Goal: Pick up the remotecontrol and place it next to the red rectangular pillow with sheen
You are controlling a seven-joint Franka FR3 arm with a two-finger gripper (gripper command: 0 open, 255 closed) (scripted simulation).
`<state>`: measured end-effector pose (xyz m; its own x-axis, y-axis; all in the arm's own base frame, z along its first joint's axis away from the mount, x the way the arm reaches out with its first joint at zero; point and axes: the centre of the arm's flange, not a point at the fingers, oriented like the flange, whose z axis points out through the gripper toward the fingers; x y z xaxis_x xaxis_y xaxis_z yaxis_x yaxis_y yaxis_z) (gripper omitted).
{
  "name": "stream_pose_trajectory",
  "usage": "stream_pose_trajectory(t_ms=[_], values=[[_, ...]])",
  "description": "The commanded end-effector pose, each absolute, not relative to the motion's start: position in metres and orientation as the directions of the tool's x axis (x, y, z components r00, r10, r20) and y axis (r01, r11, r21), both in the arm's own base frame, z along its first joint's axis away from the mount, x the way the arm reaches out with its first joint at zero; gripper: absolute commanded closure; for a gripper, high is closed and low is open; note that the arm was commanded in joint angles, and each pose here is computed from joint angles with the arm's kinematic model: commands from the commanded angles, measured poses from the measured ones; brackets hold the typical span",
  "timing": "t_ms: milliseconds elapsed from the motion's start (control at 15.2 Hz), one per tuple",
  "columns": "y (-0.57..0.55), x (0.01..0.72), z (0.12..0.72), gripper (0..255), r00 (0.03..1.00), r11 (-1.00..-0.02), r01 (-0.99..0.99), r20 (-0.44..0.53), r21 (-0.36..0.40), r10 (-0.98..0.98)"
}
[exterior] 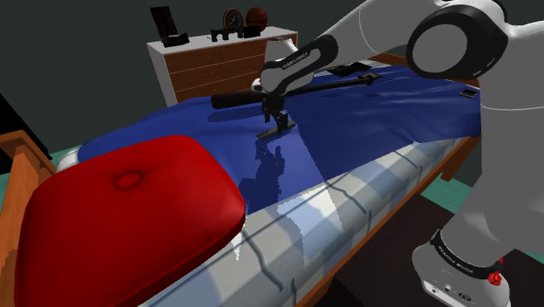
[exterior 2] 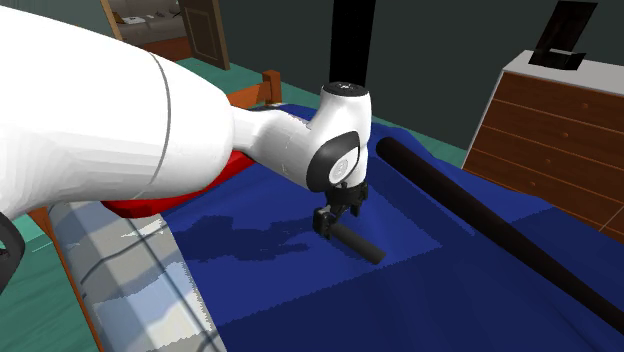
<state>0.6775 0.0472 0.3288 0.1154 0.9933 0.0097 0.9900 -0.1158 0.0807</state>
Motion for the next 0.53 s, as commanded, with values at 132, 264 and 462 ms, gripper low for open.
stream_pose_trajectory(t_ms=[132, 264, 462], values=[[0.0478, 0.6775, 0.3147, 0, 0.115, -0.115, 0.99, 0.01, 0.081, 0.993], [0.0478, 0.6775, 0.3147, 0, 0.115, -0.115, 0.99, 0.01, 0.081, 0.993], [0.0478, 0.6775, 0.3147, 0, 0.115, -0.115, 0.99, 0.01, 0.081, 0.993]])
